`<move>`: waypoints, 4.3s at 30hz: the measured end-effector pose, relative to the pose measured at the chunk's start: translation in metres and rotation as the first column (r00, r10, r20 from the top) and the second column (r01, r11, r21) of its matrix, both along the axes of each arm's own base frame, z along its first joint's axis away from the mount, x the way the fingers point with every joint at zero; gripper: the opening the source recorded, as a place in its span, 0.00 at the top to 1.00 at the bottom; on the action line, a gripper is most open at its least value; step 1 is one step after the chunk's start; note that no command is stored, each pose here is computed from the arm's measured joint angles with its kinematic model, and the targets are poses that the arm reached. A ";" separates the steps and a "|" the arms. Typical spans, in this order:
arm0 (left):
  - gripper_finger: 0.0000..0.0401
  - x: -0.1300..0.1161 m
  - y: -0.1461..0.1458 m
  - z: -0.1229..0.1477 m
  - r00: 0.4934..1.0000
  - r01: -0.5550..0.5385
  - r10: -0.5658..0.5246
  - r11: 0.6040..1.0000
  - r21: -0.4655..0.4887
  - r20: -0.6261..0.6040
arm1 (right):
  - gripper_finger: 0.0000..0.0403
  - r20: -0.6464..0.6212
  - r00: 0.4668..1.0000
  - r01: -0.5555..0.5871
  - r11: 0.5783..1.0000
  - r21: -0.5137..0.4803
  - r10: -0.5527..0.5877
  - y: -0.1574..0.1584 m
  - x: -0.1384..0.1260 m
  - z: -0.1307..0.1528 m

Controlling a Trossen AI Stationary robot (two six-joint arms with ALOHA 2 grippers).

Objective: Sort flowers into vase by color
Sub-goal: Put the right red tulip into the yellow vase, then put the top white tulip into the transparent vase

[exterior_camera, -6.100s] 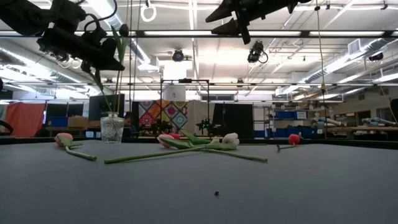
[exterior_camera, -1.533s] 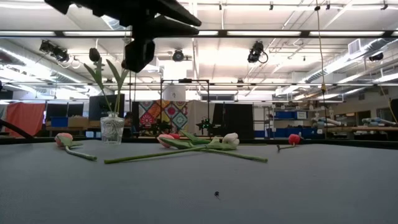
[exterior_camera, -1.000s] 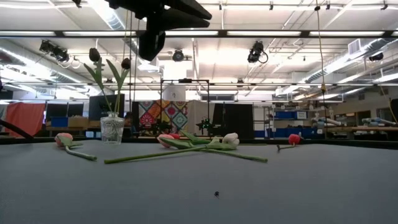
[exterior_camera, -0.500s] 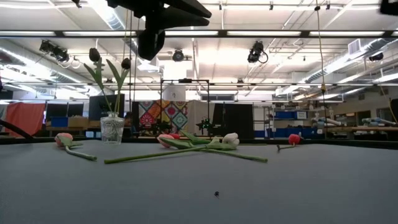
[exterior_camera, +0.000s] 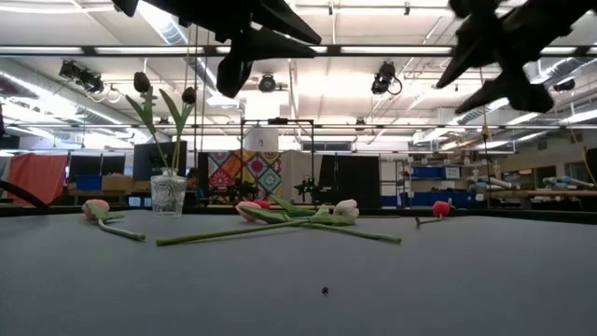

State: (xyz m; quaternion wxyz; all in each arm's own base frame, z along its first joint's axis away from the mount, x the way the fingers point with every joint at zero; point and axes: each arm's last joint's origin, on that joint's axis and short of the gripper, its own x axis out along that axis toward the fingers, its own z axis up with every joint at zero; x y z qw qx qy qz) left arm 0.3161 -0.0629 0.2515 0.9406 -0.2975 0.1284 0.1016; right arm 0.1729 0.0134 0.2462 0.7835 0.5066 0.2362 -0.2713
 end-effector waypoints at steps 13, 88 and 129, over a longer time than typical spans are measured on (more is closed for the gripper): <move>0.67 0.001 0.025 -0.008 0.994 -0.070 0.072 0.997 0.033 -0.086 | 0.42 -0.319 0.908 0.307 0.950 0.058 -0.274 -0.116 0.015 -0.056; 0.67 -0.040 0.031 -0.052 0.755 -0.200 0.034 0.963 -0.181 -0.655 | 0.98 -0.560 0.828 0.040 0.993 0.113 0.031 -0.181 0.063 -0.104; 0.67 0.036 0.045 -0.136 0.882 0.063 -0.046 0.998 0.021 -0.469 | 0.55 -0.412 0.909 0.079 0.996 0.031 -0.059 -0.154 0.068 -0.053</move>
